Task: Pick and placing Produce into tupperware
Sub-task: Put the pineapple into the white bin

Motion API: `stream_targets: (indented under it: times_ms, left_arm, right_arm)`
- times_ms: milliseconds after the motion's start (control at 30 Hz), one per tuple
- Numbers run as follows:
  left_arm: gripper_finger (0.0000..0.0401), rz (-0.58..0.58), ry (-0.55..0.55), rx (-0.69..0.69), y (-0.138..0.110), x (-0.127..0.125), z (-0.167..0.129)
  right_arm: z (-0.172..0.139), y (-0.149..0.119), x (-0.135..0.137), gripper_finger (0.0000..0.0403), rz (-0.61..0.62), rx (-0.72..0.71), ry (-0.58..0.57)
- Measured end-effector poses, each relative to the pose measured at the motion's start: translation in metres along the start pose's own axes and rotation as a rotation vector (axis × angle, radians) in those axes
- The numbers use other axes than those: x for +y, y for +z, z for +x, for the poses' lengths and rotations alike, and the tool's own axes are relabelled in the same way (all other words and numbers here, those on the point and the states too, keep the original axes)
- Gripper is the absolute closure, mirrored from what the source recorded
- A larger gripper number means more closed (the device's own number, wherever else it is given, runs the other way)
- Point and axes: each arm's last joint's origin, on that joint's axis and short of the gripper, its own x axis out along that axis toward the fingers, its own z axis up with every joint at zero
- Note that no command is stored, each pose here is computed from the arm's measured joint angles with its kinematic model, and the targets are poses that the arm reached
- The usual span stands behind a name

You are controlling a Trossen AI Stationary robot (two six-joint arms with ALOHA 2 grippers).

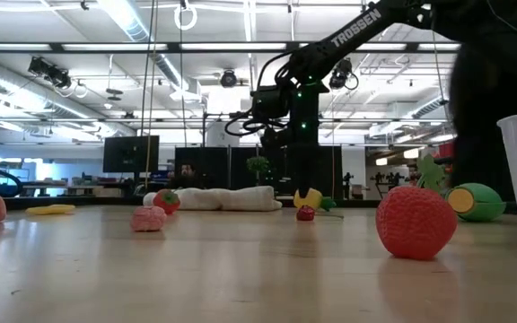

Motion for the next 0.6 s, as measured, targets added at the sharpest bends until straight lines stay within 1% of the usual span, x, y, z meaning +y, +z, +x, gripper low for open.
stream_targets:
  times_ms: [400,600]
  left_arm:
    - [0.0294,0.004,0.004,0.013,-0.001,0.000,0.000]
    - [0.0294,0.000,0.004,0.013,-0.001,0.000,0.000]
  right_arm:
    - [0.000,0.000,0.000,0.0108,0.092,0.000,-0.001]
    - [0.015,-0.010,0.004,0.0108,0.111,0.054,-0.015]
